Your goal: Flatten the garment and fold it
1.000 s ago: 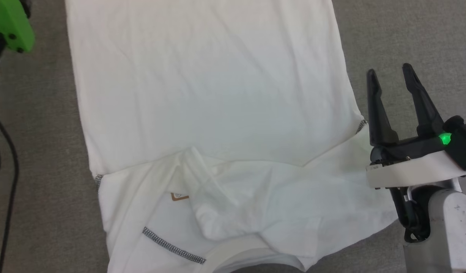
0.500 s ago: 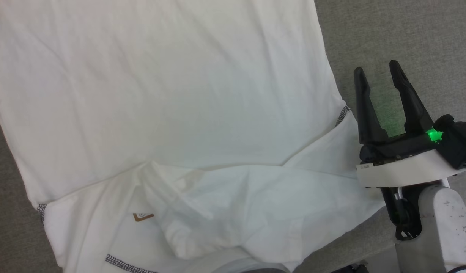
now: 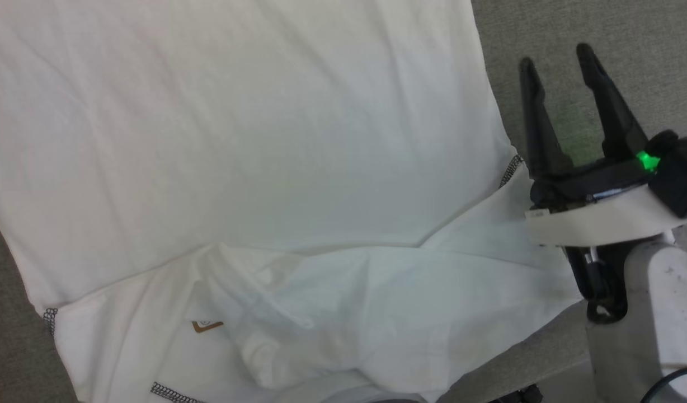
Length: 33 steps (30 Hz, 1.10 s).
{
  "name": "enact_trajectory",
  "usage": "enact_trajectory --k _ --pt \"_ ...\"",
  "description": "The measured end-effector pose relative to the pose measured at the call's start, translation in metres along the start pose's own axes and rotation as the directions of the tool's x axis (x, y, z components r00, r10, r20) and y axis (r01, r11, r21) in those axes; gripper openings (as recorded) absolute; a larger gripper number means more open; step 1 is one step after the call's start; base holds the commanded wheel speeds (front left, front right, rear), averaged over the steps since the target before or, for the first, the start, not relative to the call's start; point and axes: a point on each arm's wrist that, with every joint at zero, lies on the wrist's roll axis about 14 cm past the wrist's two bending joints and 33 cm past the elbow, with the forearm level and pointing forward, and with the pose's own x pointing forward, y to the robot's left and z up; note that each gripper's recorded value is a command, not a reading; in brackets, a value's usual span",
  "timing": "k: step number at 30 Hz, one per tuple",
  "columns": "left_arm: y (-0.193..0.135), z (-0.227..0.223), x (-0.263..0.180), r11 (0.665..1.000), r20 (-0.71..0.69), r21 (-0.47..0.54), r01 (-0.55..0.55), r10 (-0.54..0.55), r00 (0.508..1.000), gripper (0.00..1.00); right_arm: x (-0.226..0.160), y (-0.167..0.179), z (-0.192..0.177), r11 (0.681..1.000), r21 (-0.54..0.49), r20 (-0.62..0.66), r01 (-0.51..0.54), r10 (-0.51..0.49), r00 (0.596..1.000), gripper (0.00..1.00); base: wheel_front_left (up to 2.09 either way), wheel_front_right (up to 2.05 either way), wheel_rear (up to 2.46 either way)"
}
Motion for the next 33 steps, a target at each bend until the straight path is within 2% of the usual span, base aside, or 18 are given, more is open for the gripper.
enact_trajectory --k 8,12,16,22,28,33 --pt "-0.004 0.003 -0.007 0.999 0.045 0.042 0.021 -0.023 0.999 0.0 0.072 0.019 0.057 0.995 -0.047 0.08 -0.093 0.097 0.992 1.0 0.0 0.0 0.0" --pt "-0.006 0.005 -0.008 0.997 0.082 0.067 0.032 -0.038 0.996 0.0 0.119 0.014 0.064 0.996 -0.016 -0.007 -0.085 0.084 0.996 1.0 0.0 0.0 0.0" --pt "-0.007 0.007 -0.01 0.996 0.116 0.082 0.043 -0.053 0.992 0.0 0.158 0.011 0.05 0.997 0.036 -0.178 -0.062 0.067 0.982 1.0 0.0 0.0 0.0" --pt "-0.01 0.009 -0.013 0.992 0.159 0.108 0.061 -0.078 0.984 0.0 0.191 0.013 0.027 0.999 0.04 -0.402 -0.026 0.04 0.915 1.0 0.0 0.0 0.0" --pt "-0.01 0.01 -0.013 0.988 0.192 0.134 0.073 -0.098 0.976 0.0 0.209 0.024 0.007 1.0 -0.005 -0.536 -0.023 0.017 0.844 1.0 0.0 0.0 0.0" --pt "-0.004 0.008 -0.011 0.987 0.205 0.145 0.068 -0.098 0.974 0.0 0.215 0.035 -0.02 1.0 0.0 -0.635 -0.029 0.022 0.772 0.99 0.0 0.0 0.0"
